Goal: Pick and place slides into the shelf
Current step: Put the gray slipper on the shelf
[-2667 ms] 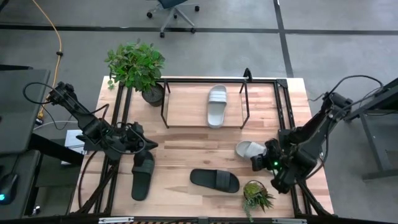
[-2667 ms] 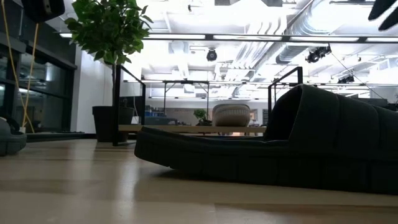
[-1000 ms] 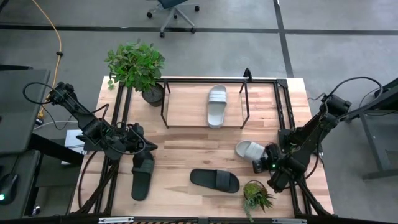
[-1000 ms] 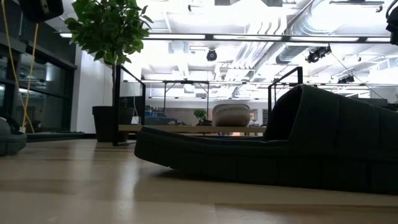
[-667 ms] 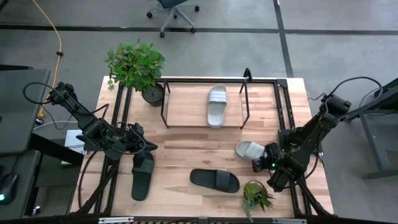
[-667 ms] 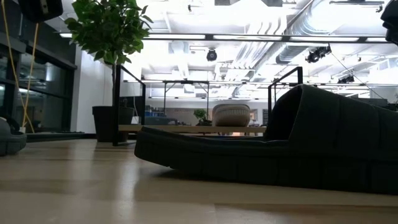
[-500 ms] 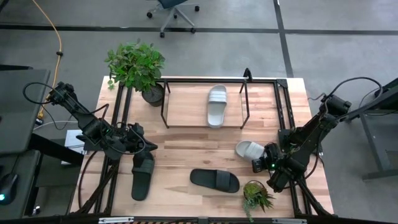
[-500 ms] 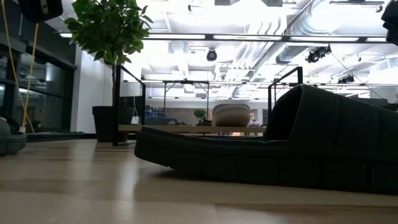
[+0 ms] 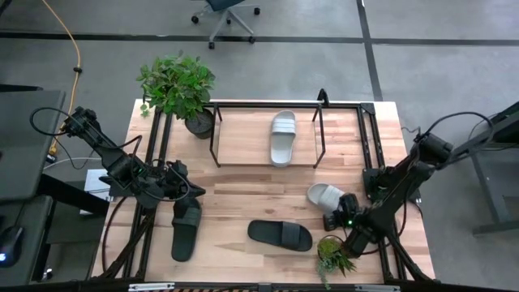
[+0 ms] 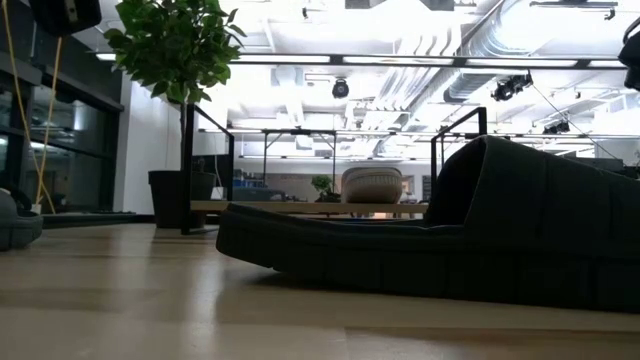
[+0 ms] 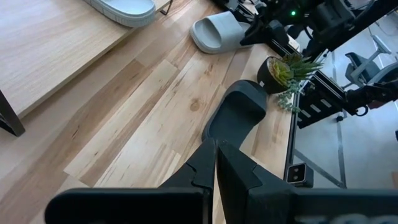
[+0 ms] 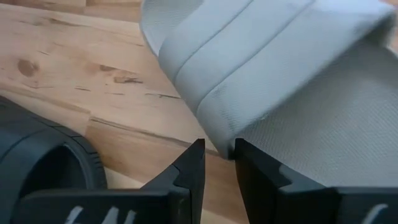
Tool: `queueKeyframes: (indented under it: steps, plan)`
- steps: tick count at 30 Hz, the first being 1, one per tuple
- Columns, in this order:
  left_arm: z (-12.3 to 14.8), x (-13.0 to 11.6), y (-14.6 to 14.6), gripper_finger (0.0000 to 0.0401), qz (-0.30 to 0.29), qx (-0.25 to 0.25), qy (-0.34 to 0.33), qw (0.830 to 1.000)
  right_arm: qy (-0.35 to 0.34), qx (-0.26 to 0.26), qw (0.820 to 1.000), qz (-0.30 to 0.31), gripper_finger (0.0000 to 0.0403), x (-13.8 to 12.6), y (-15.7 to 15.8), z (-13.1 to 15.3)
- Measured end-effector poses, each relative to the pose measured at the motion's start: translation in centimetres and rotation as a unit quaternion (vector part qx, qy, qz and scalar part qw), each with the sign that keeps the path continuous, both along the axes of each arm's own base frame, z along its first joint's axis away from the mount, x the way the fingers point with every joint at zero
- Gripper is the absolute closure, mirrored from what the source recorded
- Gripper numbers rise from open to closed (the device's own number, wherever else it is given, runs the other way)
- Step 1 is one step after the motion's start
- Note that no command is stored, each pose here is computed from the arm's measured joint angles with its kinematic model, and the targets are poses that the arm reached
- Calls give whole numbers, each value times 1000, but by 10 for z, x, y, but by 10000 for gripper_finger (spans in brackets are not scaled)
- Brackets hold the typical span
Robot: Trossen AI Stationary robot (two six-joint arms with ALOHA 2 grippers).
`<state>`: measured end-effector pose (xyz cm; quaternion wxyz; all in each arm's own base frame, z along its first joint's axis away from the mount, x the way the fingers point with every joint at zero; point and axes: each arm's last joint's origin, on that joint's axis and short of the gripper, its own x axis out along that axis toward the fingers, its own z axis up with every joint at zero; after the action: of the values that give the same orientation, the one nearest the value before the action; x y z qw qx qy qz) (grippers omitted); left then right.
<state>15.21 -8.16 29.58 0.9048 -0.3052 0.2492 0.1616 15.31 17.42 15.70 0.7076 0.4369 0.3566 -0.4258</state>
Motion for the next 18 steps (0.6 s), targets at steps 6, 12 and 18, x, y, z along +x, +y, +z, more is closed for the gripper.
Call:
queueKeyframes:
  steps: [6,12,18]
  plan:
    - [0,0,0,396,-1,0,0,1000,-10,-8,1000,-11,324,8,0,-8]
    - [0,0,0,396,-5,-4,2,1000,-6,-15,1000,-14,332,12,-3,-9]
    - [0,0,-1,396,-9,-7,5,1000,-8,-21,1000,-11,386,12,-4,-9]
